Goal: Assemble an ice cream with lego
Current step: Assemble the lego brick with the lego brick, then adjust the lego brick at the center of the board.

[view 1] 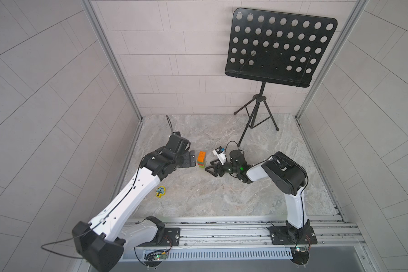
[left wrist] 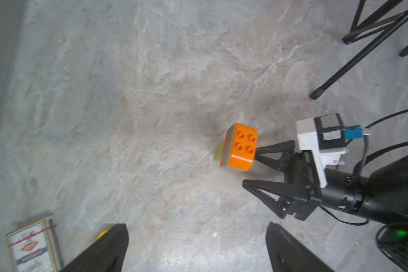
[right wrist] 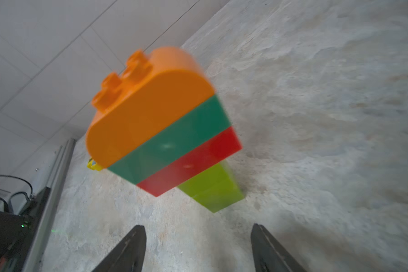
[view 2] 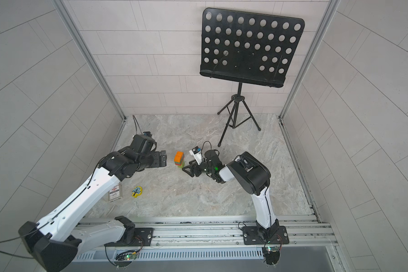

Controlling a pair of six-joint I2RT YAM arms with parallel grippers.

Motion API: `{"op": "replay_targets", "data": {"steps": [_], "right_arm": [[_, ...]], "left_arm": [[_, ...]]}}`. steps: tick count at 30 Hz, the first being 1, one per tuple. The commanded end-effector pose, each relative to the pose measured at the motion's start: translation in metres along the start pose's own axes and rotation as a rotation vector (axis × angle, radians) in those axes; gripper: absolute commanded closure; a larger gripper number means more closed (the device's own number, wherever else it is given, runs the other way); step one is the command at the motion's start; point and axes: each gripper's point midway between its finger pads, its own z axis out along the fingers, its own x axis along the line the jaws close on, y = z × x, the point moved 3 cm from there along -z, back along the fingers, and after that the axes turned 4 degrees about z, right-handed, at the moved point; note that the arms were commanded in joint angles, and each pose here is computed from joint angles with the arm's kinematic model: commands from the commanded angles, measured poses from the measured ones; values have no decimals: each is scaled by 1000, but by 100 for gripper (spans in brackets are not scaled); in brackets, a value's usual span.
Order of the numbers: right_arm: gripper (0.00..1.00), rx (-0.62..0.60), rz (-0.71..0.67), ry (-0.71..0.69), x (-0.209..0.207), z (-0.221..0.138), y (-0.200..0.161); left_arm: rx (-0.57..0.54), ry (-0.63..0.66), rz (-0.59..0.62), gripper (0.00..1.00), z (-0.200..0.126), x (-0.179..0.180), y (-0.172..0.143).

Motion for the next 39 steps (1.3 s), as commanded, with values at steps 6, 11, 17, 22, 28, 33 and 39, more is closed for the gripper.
{"op": "replay_targets", "data": {"steps": [6,11,17,22,28,33,39], "right_arm": [[28,-6,-258,-100,-6,17,-9],[30,-25,-264,-113,-11,23,-13],[30,-32,-240,-120,-16,33,-11],[30,-33,-199,-120,-20,43,-9],[34,-69,-193,-107,-19,47,-6],[46,-80,-199,-115,-18,45,-6],[69,-47,-147,-170,-20,38,-4]], "left_arm": [[-113,88,-40,0,-11,33,-22],[-126,80,-67,0,-13,34,-21],[-133,50,-75,0,-13,31,-21],[-125,30,-89,0,-12,31,-20],[-115,8,-104,0,-8,30,-20],[-102,-5,-109,0,-6,29,-20],[-99,-15,-108,0,-6,28,-20]]}}
